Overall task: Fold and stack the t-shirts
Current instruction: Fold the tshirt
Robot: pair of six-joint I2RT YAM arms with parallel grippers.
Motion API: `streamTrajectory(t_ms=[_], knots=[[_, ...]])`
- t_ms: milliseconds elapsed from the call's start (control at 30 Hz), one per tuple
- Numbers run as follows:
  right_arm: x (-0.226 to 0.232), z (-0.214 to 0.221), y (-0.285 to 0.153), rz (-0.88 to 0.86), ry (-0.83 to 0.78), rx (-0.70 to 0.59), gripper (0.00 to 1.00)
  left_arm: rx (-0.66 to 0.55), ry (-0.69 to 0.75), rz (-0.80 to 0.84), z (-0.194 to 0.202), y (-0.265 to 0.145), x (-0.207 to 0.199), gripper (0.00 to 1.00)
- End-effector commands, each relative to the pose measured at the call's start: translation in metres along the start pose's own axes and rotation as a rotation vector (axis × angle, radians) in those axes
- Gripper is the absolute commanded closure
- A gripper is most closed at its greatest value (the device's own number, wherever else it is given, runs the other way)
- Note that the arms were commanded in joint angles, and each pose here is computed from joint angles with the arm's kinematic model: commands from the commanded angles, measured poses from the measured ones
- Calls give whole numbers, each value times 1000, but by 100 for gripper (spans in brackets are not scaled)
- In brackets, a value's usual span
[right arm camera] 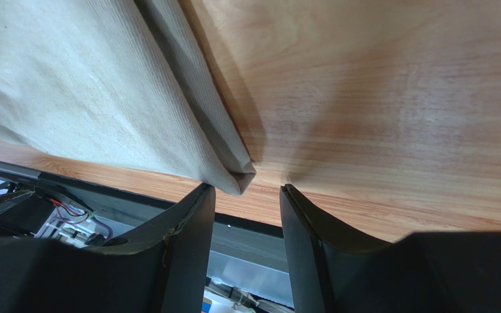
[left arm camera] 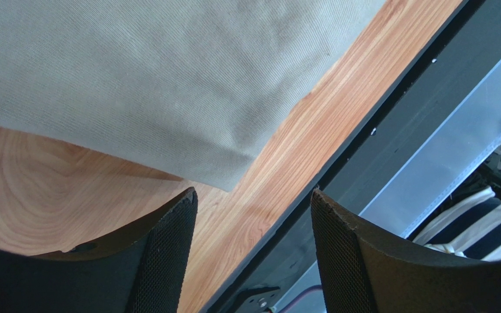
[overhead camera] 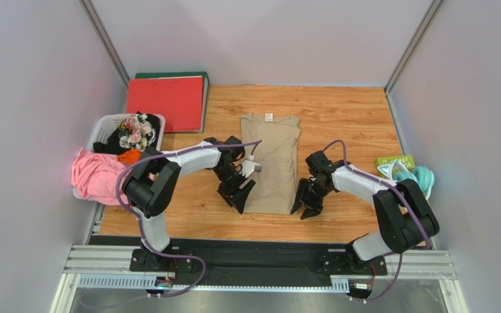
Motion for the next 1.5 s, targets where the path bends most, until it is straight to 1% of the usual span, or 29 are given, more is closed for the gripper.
streamTrajectory(t_ms=[0, 200, 433, 533, 667, 800, 867, 1000, 1200, 1467], knots=[[12, -15, -2, -40, -42, -52, 53, -3, -16, 14, -1, 6, 0, 29], [14, -19, 1, -48, -44, -53, 56, 8, -31, 7, 0, 12, 4, 29], [16, -23, 3, -66, -51, -50, 57, 13, -44, -18, 1, 15, 9, 29], [16, -23, 3, -67, -49, -50, 57, 16, -58, -42, 1, 17, 12, 31], [17, -22, 4, -78, -52, -51, 58, -15, -80, -155, -2, 17, 26, 35], [17, -22, 4, -90, -53, -53, 59, -51, -88, -236, -5, 15, 34, 40], [18, -21, 4, -93, -53, -52, 59, -69, -81, -267, -7, 14, 37, 40], [16, -19, 4, -93, -47, -53, 62, -80, -95, -280, -10, 16, 34, 44], [17, -17, 3, -98, -44, -57, 66, -39, -61, -279, -10, 30, 23, 47], [15, -15, 5, -106, -42, -51, 69, -26, -60, -237, -12, 33, 16, 48]])
Point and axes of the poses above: each gripper's point midway between its finger pads, its own y axis out along the fingers, its own x axis along the line the jaws close on, z = x × y, the point moved 6 cm from there along -y, back along the fingers, and after that the axes turned 14 degrees about -y, right-handed, at the moved point
